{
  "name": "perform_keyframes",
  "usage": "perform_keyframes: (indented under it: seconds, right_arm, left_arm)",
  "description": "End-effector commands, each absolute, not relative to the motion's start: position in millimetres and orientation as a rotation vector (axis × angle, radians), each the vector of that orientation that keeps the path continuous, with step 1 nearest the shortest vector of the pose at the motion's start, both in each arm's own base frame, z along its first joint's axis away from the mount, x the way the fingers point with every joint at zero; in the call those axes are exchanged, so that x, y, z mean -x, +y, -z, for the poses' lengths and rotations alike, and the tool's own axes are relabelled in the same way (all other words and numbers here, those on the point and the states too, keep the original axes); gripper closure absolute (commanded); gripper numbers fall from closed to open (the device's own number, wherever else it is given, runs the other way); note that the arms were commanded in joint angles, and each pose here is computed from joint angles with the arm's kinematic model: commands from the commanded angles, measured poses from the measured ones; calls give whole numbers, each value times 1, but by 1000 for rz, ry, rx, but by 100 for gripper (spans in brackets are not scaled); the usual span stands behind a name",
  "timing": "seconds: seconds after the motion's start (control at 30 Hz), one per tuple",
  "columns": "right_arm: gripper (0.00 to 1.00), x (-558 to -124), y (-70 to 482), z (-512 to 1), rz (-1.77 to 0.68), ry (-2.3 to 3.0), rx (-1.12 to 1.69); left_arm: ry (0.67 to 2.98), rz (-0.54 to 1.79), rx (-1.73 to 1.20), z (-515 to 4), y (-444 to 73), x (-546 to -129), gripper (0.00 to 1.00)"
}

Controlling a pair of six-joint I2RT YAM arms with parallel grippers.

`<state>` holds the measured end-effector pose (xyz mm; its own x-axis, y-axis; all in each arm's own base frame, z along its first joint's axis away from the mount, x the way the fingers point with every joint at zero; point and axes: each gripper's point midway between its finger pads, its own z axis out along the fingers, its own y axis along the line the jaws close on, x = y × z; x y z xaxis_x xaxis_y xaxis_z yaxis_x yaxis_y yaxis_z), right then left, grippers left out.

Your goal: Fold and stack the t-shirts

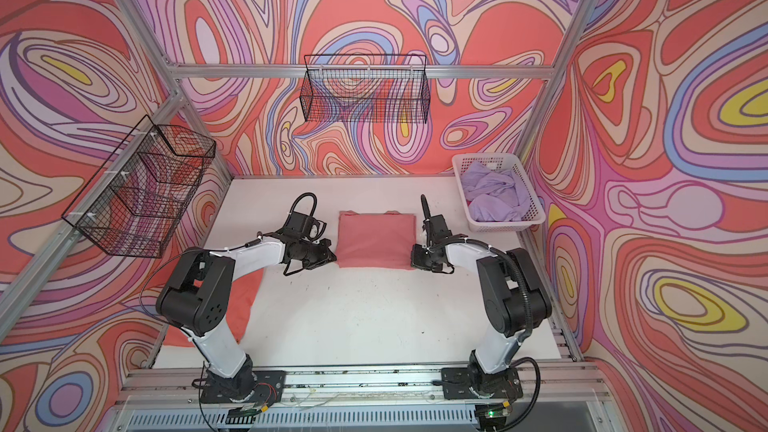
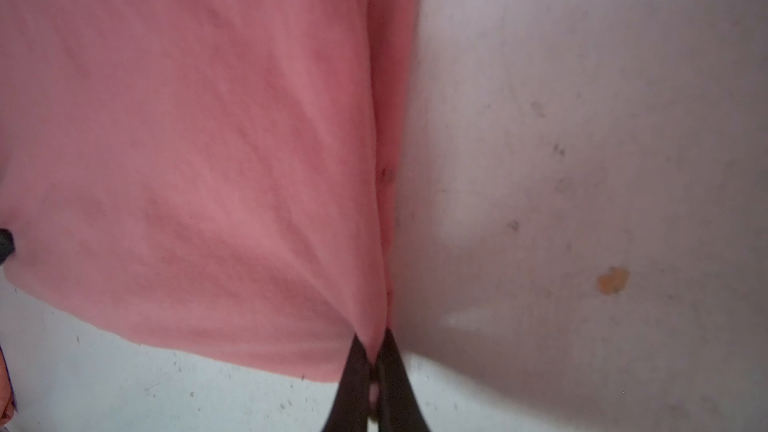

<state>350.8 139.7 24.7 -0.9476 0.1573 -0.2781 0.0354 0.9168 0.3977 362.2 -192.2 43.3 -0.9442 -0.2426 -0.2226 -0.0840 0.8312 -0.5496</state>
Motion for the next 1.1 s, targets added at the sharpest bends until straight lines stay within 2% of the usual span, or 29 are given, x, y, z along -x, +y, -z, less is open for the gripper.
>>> perform_keyframes:
  seconds: [0.0, 0.23, 0.53, 0.57, 0.67, 0.73, 0.83, 0.93, 1.07]
  right_arm:
    - [100, -341, 111, -14, -419, 2820, -200]
    - [100, -340, 112, -15, -432, 2826, -188]
    - [100, -333, 127, -8, -564, 2827, -183]
    - [99, -331, 128, -8, -570, 2828, -182]
    - [81, -328, 128, -13, -573, 2837, -174]
    - [66, -328, 125, -26, -551, 2828, -166]
    - [53, -335, 121, -55, -509, 2785, -149]
    - [50, -347, 124, -84, -522, 2729, -137]
    - [49, -364, 143, -100, -605, 2686, -101]
  left_arm:
    - [2751, 704, 267, -42, -171, -357, 100]
    - [2770, 724, 251, -38, -173, -351, 100]
    - [2824, 797, 242, -21, -200, -335, 100]
    - [2823, 789, 244, -22, -199, -335, 96]
    - [2819, 770, 235, -31, -196, -334, 68]
    - [2821, 761, 245, -42, -191, -329, 57]
    - [2756, 756, 260, -69, -186, -330, 43]
    - [2695, 801, 263, -93, -192, -340, 42]
    - [2672, 897, 228, -102, -225, -352, 42]
